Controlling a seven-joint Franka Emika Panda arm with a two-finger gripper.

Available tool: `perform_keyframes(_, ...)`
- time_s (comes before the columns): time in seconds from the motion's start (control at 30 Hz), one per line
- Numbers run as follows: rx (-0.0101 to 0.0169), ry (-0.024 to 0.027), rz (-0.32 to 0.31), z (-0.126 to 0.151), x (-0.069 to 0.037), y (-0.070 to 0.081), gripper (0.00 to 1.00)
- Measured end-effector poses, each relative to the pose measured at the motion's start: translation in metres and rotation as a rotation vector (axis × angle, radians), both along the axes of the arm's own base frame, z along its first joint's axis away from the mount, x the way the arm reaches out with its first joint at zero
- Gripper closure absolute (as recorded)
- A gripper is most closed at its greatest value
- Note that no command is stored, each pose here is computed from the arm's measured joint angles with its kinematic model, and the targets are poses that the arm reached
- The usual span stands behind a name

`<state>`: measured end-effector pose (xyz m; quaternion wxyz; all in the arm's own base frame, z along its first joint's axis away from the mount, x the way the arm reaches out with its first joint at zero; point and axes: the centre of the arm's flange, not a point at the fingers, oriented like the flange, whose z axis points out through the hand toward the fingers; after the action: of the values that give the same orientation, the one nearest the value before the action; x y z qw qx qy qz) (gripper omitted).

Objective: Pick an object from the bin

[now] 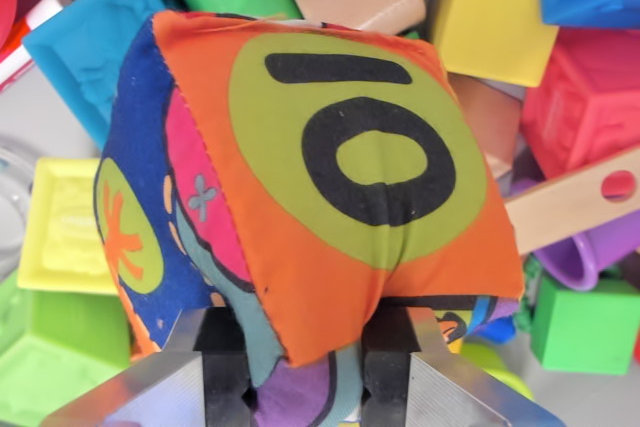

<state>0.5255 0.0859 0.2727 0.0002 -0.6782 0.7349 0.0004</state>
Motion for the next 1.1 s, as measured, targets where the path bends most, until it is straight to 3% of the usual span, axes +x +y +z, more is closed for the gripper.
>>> perform_keyframes(1.1,-0.0019,-0.0018,-0.001,0.135,0.0,0.0,1.0)
